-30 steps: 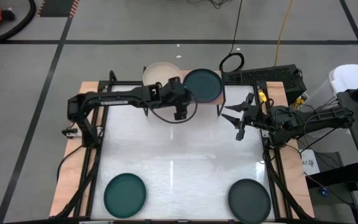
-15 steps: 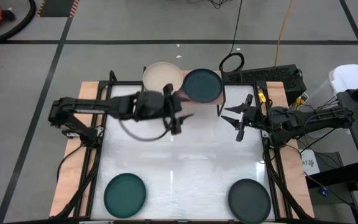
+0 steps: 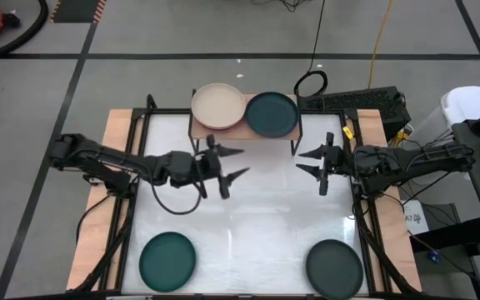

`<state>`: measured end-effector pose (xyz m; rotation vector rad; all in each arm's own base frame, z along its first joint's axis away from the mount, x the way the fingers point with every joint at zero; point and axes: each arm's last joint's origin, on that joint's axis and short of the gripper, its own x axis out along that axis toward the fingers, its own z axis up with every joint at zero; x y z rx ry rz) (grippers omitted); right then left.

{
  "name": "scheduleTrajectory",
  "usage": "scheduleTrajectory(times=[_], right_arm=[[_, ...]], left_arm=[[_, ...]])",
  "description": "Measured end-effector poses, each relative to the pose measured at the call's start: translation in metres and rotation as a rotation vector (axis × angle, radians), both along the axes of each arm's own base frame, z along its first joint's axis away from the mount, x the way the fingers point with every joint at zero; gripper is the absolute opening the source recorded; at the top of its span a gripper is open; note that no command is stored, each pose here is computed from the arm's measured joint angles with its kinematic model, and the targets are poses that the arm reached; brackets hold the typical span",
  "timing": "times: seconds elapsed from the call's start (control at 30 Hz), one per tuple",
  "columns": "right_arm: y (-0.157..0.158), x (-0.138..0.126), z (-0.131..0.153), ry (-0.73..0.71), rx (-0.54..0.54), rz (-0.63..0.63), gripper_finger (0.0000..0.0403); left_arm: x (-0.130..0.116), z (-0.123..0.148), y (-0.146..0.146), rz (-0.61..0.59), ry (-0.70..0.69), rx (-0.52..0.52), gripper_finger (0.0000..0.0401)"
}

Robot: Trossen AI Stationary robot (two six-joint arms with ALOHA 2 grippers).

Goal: Place and stack plates onto a shelf
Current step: Stack the black plate on top of the dark green plate on the shelf

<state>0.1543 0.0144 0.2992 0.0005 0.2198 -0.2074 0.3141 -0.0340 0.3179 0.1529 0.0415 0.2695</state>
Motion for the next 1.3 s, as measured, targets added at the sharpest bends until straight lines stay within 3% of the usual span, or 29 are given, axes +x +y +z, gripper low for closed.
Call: scheduleTrajectory(times=[0.3, 0.67, 0.9, 1.13, 1.3], right_arm=[[0.0, 0.0, 0.0, -0.001, 0.001, -0.001, 0.0144], [0.0, 0.0, 0.001, -0.014, 0.002, 0.002, 0.0144], [0.0, -0.001, -0.003, 0.031, 0.011, 0.004, 0.0144], [0.004, -0.005, -0.038, 0.253, 0.16, 0.123, 0.0144], [0.011, -0.006, -0.064, 0.363, 0.286, 0.291, 0.0144]], left_arm=[[-0.026, -0.037, 0.034, 0.115, -0.133, -0.123, 0.0262], [-0.027, -0.047, 0.048, 0.17, -0.024, -0.071, 0.0262], [-0.027, -0.048, 0.052, 0.182, -0.032, -0.118, 0.0262], [-0.027, -0.05, 0.052, 0.18, -0.023, -0.135, 0.0262], [-0.027, -0.05, 0.052, 0.18, -0.016, -0.117, 0.0262]])
